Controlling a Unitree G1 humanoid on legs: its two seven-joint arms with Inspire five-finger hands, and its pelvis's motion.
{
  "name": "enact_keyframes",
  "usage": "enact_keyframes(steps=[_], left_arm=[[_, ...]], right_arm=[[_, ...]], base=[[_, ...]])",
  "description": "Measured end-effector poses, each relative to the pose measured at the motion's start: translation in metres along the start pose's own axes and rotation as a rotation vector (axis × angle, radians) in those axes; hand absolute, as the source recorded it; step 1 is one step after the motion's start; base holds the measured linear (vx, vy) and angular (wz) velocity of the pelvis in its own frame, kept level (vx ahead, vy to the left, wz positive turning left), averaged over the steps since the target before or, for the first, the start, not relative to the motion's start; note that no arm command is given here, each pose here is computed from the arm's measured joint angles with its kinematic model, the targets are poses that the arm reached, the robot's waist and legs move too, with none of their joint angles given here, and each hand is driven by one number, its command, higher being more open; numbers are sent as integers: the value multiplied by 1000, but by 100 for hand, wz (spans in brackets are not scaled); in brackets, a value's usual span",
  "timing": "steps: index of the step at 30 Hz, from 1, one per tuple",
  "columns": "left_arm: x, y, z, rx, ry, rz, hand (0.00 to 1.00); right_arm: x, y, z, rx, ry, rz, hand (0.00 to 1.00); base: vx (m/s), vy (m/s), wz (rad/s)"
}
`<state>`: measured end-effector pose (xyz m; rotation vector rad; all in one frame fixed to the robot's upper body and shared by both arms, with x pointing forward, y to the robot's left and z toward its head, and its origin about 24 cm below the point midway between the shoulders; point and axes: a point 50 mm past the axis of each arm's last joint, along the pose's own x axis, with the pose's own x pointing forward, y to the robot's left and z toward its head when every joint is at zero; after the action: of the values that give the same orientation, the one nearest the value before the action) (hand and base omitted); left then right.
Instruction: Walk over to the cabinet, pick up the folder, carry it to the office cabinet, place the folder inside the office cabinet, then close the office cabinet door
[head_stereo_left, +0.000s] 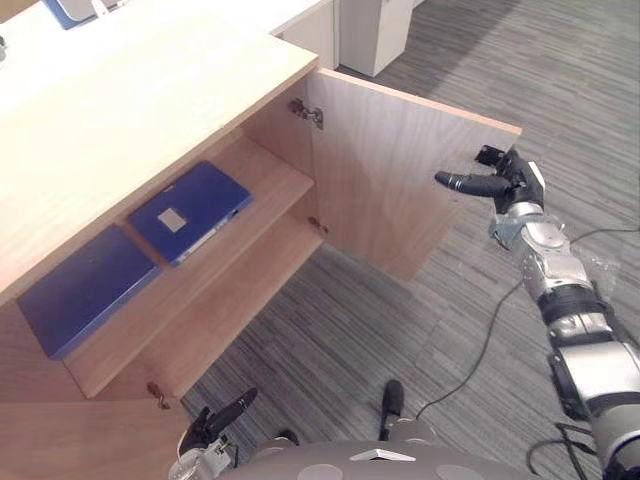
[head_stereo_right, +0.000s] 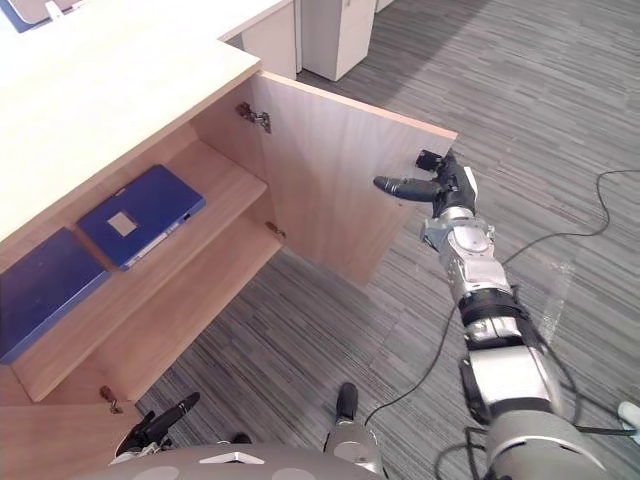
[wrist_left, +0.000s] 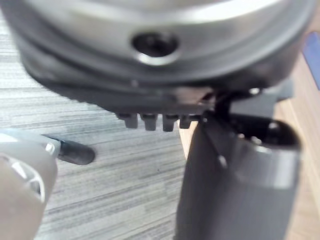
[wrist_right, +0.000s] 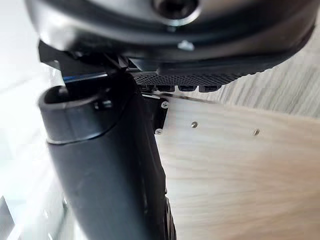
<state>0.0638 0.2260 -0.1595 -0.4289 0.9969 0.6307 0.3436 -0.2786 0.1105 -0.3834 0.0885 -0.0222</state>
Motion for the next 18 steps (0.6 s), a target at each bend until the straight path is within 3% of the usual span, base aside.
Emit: enact_keyframes(steps=[1, 3, 5, 7, 9, 12, 18], left_arm=[[0, 0, -1, 2, 4, 0, 100], [1, -2, 0, 6, 10, -17, 100], [5, -13, 10, 21, -9, -63, 100], [9, -30, 21, 50, -33, -127, 100], [11, -50, 33, 95, -62, -198, 100], [12, -48, 35, 102, -65, -191, 100], [14, -29, 51, 143, -96, -144, 100]], right_arm=[[-6, 0, -1, -88, 8, 71, 100], [-36, 7, -13, -423, 107, 421, 100], [-60, 23, -27, -521, 189, 676, 100], [-93, 47, -42, -551, 261, 975, 100], [-153, 92, -76, -417, 360, 1365, 100], [-190, 119, -93, -344, 393, 1570, 100], [-182, 110, -90, -438, 369, 1514, 100]], base=[[-6, -20, -38], [16, -50, -32], [4, -60, -8], [-6, -66, 5], [-7, -51, 4], [-10, 31, -1], [-36, 27, 1]])
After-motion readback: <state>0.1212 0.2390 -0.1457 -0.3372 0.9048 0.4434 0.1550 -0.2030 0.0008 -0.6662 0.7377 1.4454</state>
